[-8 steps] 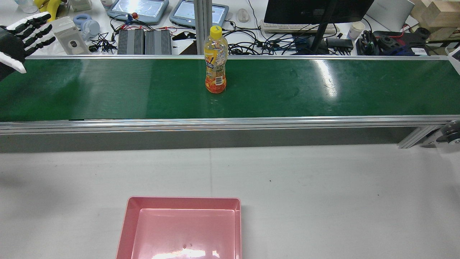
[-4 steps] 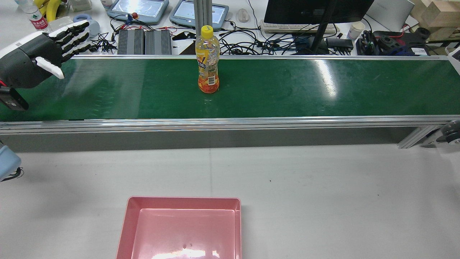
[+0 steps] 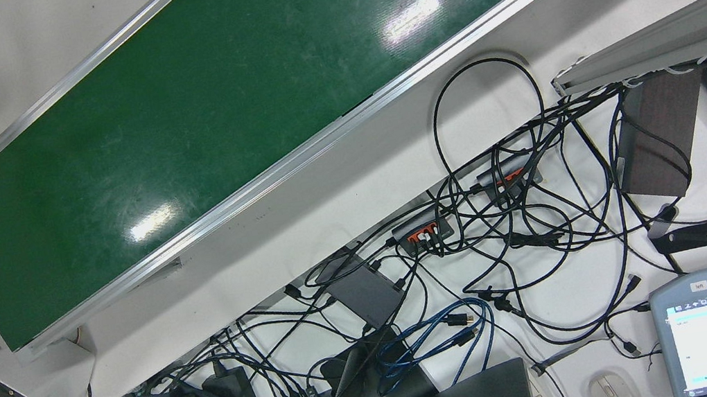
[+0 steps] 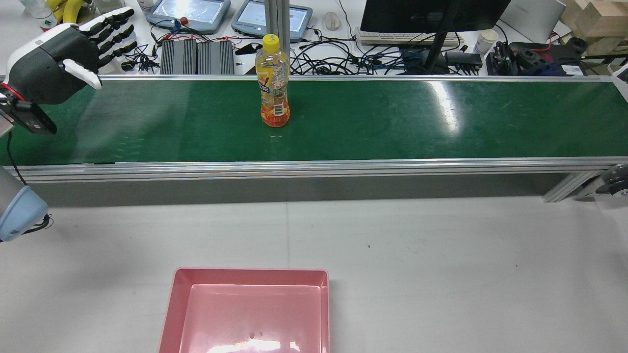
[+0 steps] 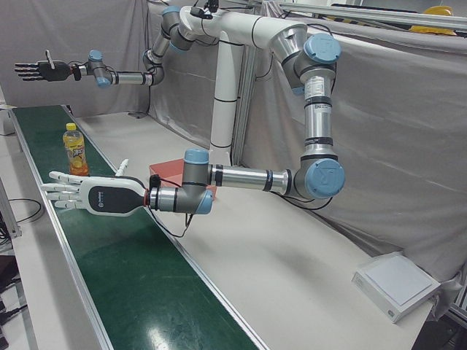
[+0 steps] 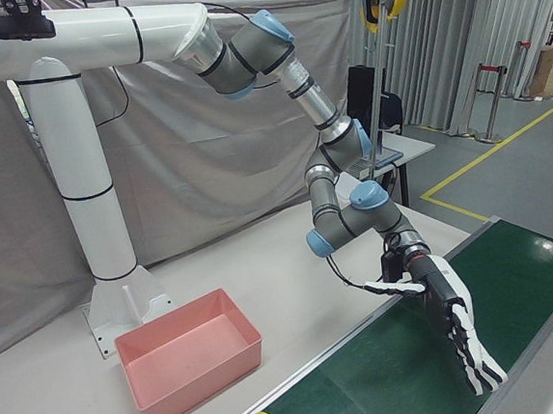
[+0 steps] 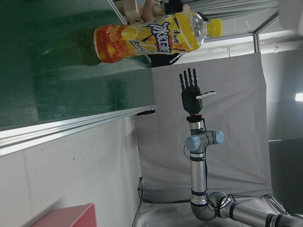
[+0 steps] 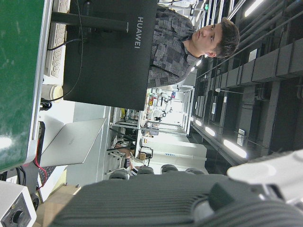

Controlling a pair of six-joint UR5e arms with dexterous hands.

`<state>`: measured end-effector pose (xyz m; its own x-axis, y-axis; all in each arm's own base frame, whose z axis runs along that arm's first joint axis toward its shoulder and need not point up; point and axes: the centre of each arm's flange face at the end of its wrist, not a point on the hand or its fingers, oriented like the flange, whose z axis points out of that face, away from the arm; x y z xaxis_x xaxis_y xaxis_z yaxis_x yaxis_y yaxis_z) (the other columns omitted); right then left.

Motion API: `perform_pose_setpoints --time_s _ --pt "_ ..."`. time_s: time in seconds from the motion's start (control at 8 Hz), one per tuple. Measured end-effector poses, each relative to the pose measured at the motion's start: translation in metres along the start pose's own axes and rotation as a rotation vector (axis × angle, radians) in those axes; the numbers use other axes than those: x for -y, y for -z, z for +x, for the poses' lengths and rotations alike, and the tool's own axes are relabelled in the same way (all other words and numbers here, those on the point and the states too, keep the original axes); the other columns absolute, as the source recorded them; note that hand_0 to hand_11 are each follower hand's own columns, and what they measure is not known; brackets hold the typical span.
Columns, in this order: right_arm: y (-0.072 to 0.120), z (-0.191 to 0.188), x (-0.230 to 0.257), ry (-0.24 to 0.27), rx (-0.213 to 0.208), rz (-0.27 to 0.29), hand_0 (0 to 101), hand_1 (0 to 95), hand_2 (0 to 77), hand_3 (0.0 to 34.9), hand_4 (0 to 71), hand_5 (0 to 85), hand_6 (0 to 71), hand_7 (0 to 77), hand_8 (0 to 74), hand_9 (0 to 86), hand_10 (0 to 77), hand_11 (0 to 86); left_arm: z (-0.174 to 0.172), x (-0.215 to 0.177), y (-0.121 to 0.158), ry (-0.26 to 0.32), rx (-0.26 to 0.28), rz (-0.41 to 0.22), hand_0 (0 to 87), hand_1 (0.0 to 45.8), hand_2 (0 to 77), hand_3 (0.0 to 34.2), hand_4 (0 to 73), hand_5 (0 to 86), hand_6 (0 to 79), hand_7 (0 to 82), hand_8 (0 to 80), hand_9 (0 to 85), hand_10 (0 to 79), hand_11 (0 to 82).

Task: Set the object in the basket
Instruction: 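Move the left hand forward over the belt toward the juice bottle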

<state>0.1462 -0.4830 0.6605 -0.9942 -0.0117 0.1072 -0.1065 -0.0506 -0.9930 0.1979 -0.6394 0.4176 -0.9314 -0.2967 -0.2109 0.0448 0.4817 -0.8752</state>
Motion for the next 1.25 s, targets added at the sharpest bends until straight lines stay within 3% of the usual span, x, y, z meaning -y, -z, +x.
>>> perform_pose_setpoints --time_s 0.75,1.25 --pt "0.000 0.000 0.000 0.000 0.000 0.000 0 0.0 0.5 0.0 0.0 0.0 0.0 0.5 0.0 0.0 0.0 0.0 -0.054 -0.048 -0.042 -0.027 -0.004 0.001 57.2 4.4 0.0 3.9 9.3 10.4 0.5 0.5 2.7 2.7 4.4 8.2" --pt "0.000 0.000 0.000 0.000 0.000 -0.001 0 0.0 0.5 0.0 0.0 0.0 0.0 0.5 0.0 0.0 0.0 0.0 -0.072 -0.058 -0.049 -0.028 0.012 -0.007 57.2 3.8 0.0 4.0 9.3 10.4 0.0 0.5 2.7 2.7 4.4 8.2"
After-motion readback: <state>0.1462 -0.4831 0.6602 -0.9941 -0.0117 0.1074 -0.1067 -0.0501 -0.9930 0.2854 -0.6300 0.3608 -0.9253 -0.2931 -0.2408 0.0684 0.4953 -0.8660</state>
